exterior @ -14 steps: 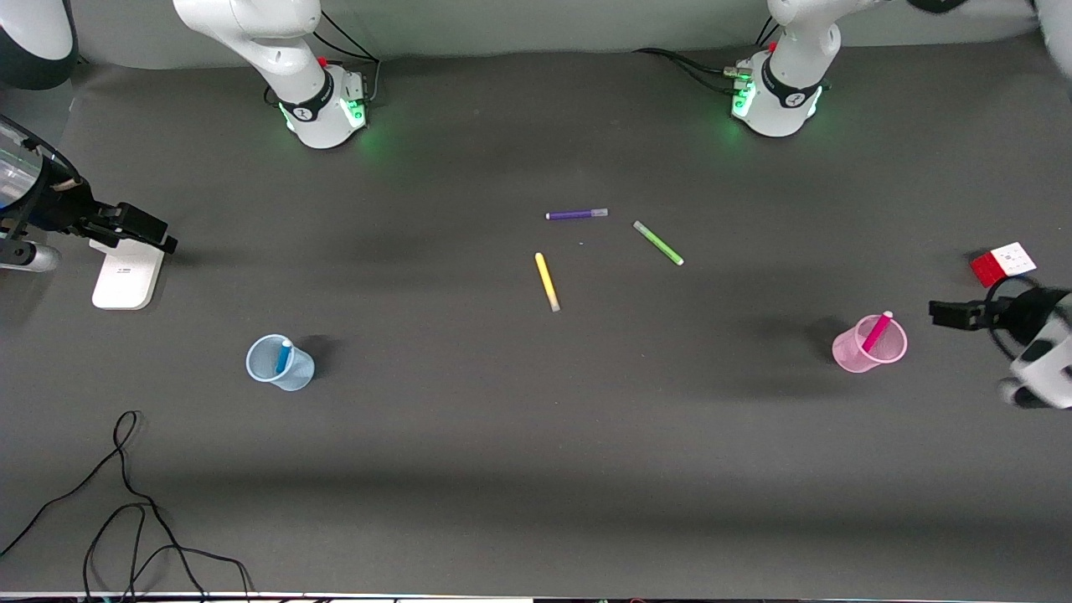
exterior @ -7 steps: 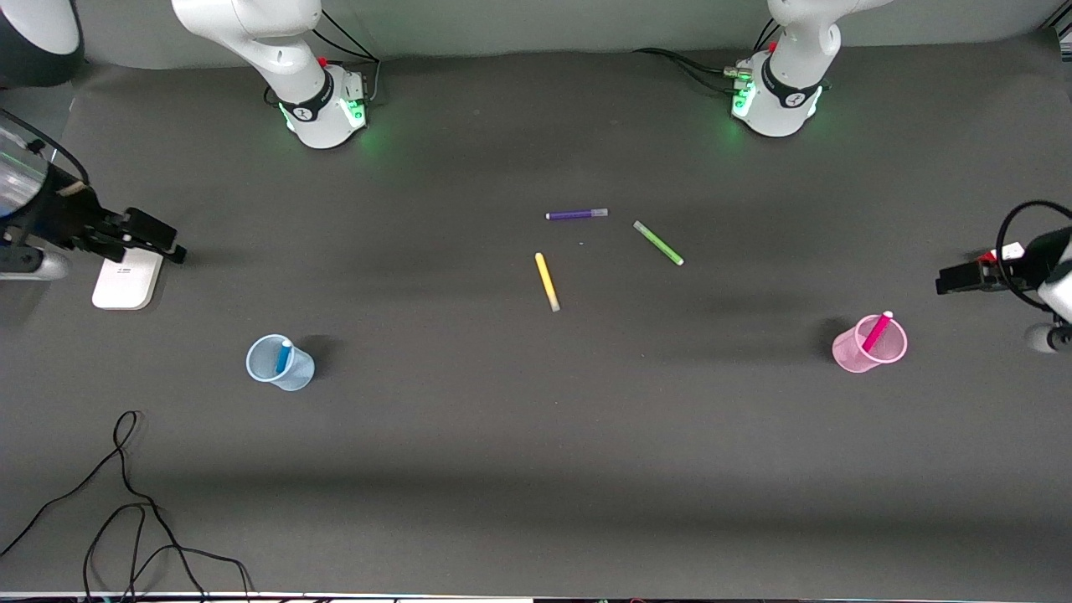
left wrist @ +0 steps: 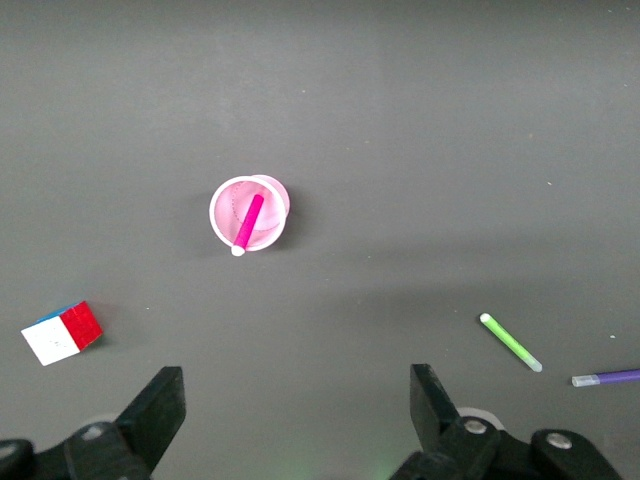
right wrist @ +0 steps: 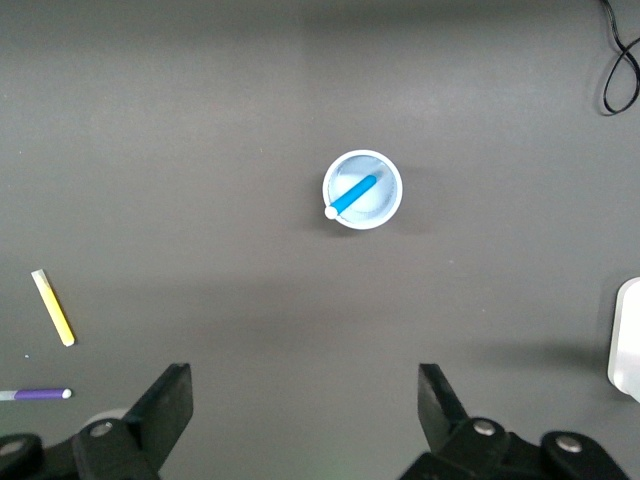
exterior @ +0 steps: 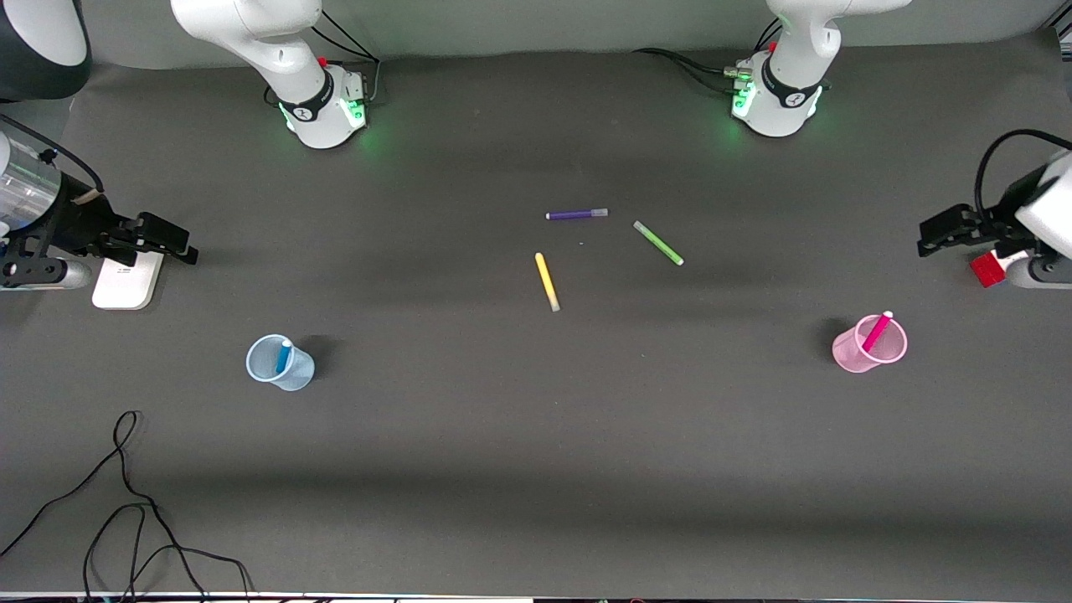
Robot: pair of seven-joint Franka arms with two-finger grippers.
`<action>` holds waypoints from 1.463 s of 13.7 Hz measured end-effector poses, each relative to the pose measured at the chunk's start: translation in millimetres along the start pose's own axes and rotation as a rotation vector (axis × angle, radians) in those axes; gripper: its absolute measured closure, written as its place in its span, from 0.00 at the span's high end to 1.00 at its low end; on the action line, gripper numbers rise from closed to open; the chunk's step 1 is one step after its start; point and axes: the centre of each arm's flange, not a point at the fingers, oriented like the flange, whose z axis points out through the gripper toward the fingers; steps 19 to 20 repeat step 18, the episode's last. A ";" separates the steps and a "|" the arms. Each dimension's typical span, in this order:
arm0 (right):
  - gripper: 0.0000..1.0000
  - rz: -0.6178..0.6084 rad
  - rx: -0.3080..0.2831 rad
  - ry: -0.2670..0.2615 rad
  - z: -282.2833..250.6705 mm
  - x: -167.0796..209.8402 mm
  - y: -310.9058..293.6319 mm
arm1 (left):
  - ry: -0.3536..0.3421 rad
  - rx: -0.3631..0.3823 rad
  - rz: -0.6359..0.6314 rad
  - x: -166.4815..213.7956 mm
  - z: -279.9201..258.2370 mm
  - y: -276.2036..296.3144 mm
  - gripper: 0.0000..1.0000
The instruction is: Place pink and blue markers in matching cups
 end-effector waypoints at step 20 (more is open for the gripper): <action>1.00 0.005 0.002 -0.015 -7.6 -3.9 5.0 | -0.005 -0.006 0.000 -0.4 2.5 0.7 1.00</action>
